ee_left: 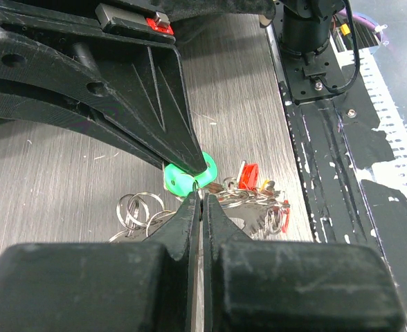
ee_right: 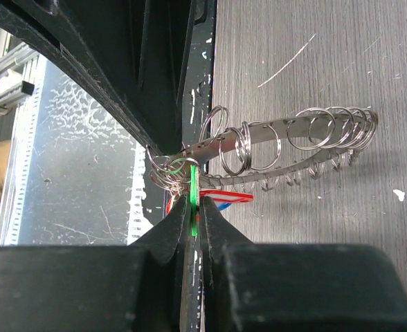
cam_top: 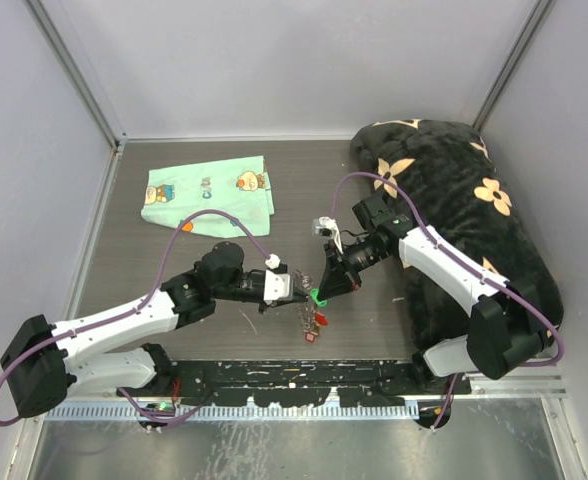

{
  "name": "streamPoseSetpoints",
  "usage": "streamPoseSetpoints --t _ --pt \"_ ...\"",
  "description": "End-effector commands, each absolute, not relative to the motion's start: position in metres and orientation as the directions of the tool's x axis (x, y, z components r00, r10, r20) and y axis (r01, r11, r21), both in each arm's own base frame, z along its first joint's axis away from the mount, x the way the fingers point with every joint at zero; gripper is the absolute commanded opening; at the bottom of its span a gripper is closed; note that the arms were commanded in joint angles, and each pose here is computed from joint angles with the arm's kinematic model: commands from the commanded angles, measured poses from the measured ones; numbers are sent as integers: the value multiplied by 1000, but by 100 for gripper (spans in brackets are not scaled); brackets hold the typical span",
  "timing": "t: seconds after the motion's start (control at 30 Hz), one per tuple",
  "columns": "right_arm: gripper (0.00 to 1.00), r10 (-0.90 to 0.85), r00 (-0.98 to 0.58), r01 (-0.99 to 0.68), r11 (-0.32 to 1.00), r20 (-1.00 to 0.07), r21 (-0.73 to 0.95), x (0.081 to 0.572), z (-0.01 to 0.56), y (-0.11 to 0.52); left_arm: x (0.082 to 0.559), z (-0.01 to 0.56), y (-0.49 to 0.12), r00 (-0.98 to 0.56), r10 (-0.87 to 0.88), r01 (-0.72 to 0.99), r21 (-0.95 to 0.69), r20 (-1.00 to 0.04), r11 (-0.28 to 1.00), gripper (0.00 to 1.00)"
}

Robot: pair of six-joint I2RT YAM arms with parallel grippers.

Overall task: Remove the keys from the keyring
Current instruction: Remove the key from the keyring.

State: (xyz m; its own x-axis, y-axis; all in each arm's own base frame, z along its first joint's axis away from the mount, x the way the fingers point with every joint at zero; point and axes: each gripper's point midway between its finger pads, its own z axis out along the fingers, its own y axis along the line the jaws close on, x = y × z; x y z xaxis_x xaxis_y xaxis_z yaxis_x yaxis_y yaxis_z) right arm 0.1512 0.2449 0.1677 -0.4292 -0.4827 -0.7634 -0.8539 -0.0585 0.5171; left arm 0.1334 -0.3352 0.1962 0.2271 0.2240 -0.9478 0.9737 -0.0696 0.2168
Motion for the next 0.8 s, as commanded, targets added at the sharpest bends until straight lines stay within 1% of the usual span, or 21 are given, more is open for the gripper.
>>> streamPoseSetpoints --t 0.0,0.07,0.2,0.4,0.63,0.77 --pt "4 -455 -395 -883 -52 -798 466 168 178 250 126 231 -343 280 105 958 270 -954 -98 0" --pt "9 -455 -390 -886 -50 -800 461 168 178 250 127 233 -343 278 92 959 271 -956 -85 0" --pt "12 -450 -366 -899 -55 -815 434 169 180 249 129 234 -343 264 65 964 261 -962 -52 0" --pt "19 -435 -321 -920 -69 -841 386 168 183 249 129 232 -342 213 5 977 213 -977 -5 0" --pt "24 -422 -275 -939 -74 -864 335 168 185 248 129 236 -341 188 -53 982 187 -981 24 0" --pt "25 -417 -265 -942 -80 -870 325 167 186 248 129 237 -340 177 -76 984 174 -981 40 0"
